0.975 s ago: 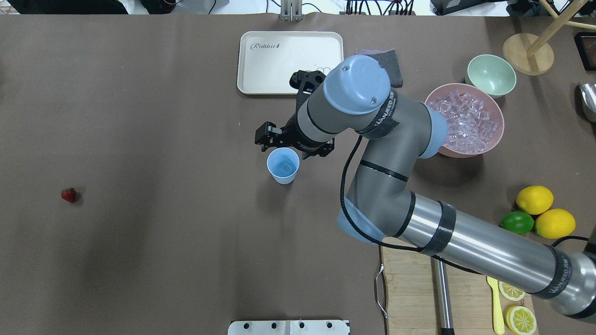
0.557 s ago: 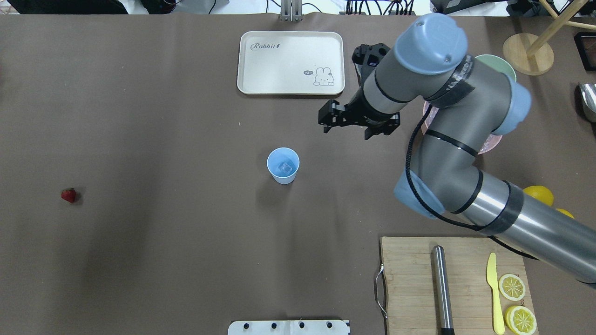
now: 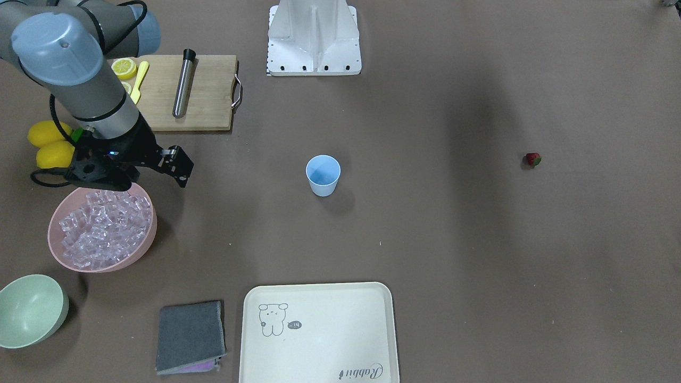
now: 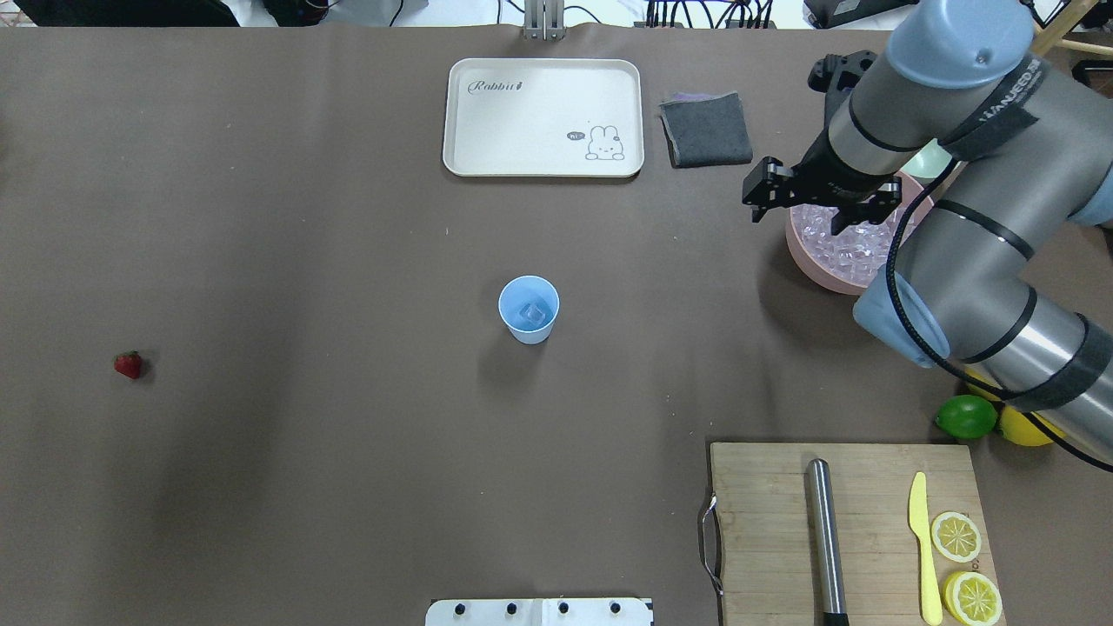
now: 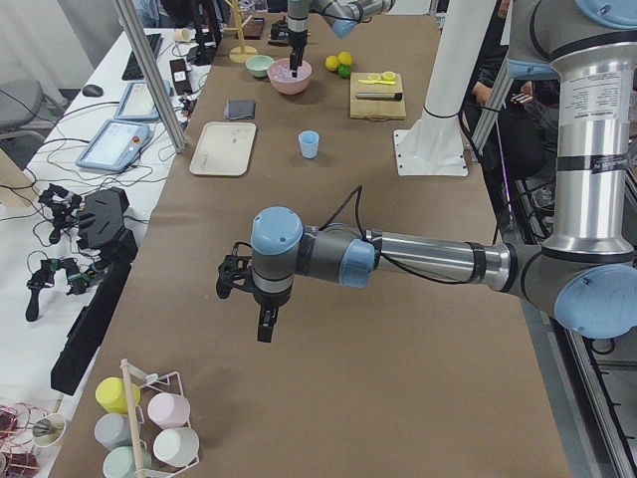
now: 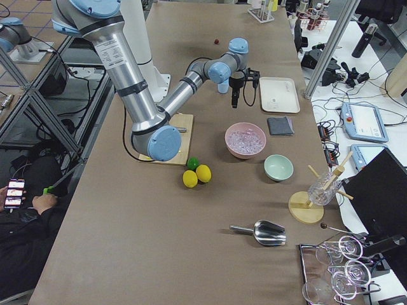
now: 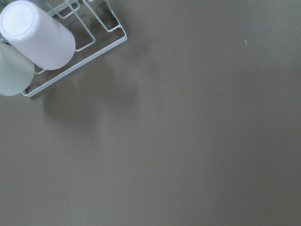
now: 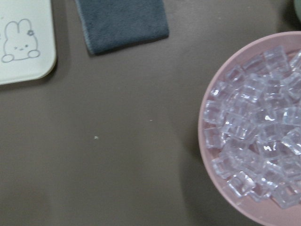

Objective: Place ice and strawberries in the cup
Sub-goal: 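Move the right gripper back over the pink ice bowl, then lower the right gripper into the ice and grasp another cube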

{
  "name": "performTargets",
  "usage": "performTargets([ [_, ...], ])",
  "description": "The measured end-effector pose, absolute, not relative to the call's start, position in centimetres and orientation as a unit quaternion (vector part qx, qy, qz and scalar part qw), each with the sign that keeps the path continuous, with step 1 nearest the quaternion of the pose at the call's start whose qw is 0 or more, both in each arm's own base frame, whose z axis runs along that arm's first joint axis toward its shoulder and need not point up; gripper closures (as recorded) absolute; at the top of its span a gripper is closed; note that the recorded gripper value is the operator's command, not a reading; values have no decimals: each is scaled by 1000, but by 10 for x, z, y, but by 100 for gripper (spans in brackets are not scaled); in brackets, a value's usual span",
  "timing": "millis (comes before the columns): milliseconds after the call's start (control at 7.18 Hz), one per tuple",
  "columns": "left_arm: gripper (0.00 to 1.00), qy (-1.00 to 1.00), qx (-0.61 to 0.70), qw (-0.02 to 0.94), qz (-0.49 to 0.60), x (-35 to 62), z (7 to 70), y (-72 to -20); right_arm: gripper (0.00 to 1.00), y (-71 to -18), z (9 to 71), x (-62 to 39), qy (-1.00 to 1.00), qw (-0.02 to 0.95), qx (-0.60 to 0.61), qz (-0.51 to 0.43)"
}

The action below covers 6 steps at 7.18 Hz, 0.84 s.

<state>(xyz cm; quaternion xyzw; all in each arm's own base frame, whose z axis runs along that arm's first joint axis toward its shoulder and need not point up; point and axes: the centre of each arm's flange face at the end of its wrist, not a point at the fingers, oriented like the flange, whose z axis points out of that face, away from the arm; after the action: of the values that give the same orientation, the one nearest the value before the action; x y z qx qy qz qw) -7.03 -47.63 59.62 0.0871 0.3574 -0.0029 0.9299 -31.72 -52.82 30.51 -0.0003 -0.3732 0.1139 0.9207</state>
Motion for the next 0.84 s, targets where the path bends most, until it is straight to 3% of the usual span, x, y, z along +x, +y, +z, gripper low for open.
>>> performTargets([
  [418, 2, 357, 88, 930, -3, -70, 596, -476, 5, -562, 343, -266, -322, 926, -21, 196],
  [836, 2, 357, 88, 930, -3, -70, 595, -476, 12, -580, 382, -283, -262, 943, 5, 203],
])
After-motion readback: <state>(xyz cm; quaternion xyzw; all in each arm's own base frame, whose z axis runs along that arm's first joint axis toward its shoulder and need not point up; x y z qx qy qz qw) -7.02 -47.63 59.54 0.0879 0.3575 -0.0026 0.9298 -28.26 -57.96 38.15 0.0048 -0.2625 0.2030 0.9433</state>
